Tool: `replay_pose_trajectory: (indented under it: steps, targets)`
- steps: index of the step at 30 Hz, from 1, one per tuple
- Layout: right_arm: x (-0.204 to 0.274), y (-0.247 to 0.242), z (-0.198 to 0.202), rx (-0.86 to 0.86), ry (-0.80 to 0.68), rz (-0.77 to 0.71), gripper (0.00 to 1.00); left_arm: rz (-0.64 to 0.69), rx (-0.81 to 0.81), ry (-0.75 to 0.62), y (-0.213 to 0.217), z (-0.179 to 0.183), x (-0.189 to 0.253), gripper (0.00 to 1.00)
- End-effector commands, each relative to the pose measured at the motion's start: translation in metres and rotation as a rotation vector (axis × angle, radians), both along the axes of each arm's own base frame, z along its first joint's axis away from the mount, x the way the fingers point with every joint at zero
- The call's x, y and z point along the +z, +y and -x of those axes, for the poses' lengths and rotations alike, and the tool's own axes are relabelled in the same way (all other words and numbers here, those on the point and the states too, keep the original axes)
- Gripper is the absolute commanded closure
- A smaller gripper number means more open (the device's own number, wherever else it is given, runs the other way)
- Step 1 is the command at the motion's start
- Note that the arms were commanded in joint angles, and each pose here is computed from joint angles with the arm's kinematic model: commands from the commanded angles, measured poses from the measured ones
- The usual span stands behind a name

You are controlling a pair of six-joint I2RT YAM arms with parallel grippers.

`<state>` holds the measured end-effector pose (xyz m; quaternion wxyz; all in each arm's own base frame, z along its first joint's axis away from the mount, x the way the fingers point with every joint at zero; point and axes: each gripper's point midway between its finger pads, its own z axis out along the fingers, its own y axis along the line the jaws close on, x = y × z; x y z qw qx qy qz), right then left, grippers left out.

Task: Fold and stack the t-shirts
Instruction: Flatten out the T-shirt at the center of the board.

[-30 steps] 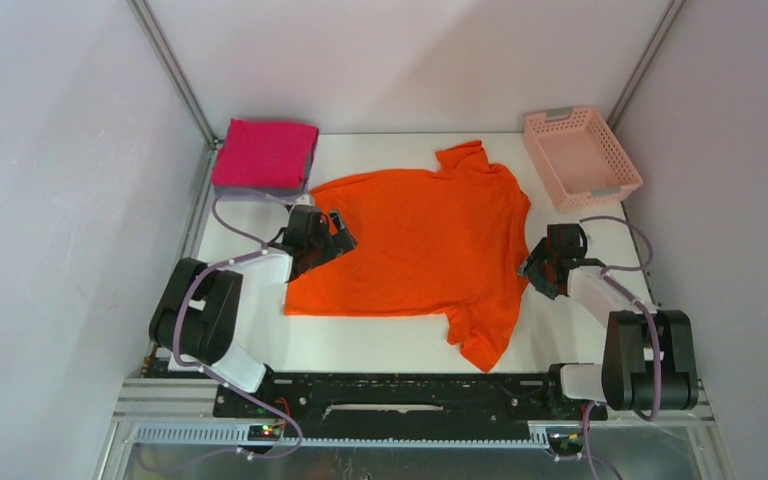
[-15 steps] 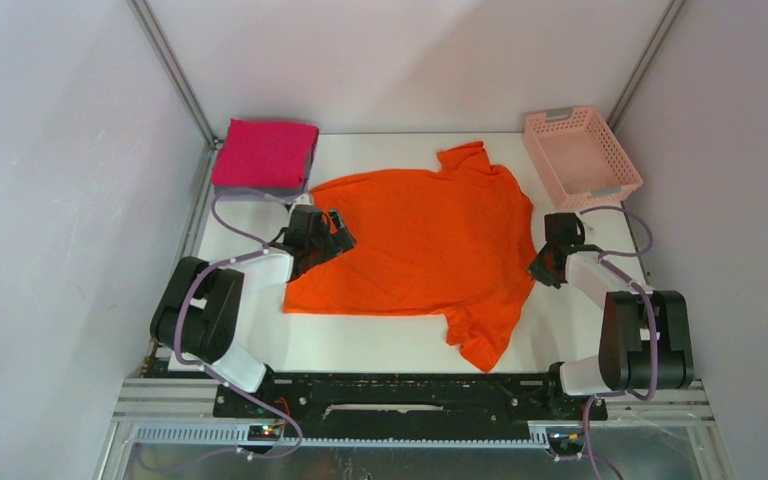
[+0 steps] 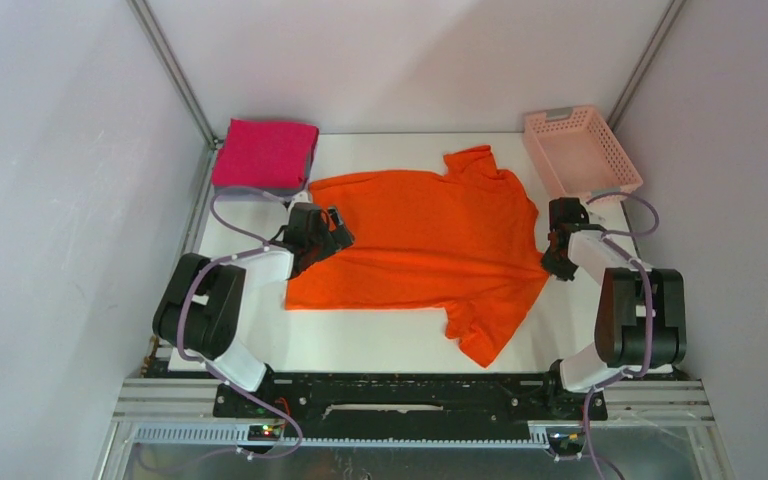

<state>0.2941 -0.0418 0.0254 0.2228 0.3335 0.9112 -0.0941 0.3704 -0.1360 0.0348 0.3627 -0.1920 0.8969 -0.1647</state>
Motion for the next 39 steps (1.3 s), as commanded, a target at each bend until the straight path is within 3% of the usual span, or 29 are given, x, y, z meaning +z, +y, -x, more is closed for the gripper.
replay_pose_trajectory:
  steps: [1,6,8,9,15,17,20,27,37,39]
  targets:
    - [0.012,-0.017,-0.001,-0.036,0.023,0.085,0.68,-0.049,-0.008,0.065,0.012,0.011,-0.017,0.00]
    - [0.058,-0.010,0.001,-0.029,-0.108,0.134,0.30,-0.019,-0.042,-0.015,0.000,0.008,0.014,0.00]
    - [0.082,0.002,0.002,0.014,-0.197,0.137,0.06,-0.021,-0.044,-0.053,-0.002,0.008,0.032,0.00]
    - [0.093,0.008,0.003,0.039,-0.250,0.130,0.01,-0.026,-0.036,-0.073,-0.001,0.010,0.041,0.00]
    - [0.125,0.056,0.025,0.203,-0.593,-0.094,0.00,-0.086,0.139,-0.140,0.041,0.046,0.078,0.00]
    - [0.139,0.076,0.029,0.282,-0.742,-0.185,0.00,-0.113,0.224,-0.102,0.062,0.073,0.065,0.00]
    - [0.139,0.083,0.035,0.300,-0.816,-0.228,0.00,-0.130,0.329,-0.059,0.087,0.106,0.046,0.00]
    - [0.125,0.092,0.031,0.316,-0.768,-0.276,0.00,-0.117,0.457,0.019,0.113,0.159,-0.001,0.04]
    - [0.116,0.097,0.030,0.342,-0.725,-0.297,0.02,-0.063,0.477,0.038,0.102,0.139,-0.010,0.27]
    - [0.117,0.095,0.031,0.336,-0.728,-0.284,0.02,-0.076,0.470,0.075,0.099,0.137,-0.016,0.38]
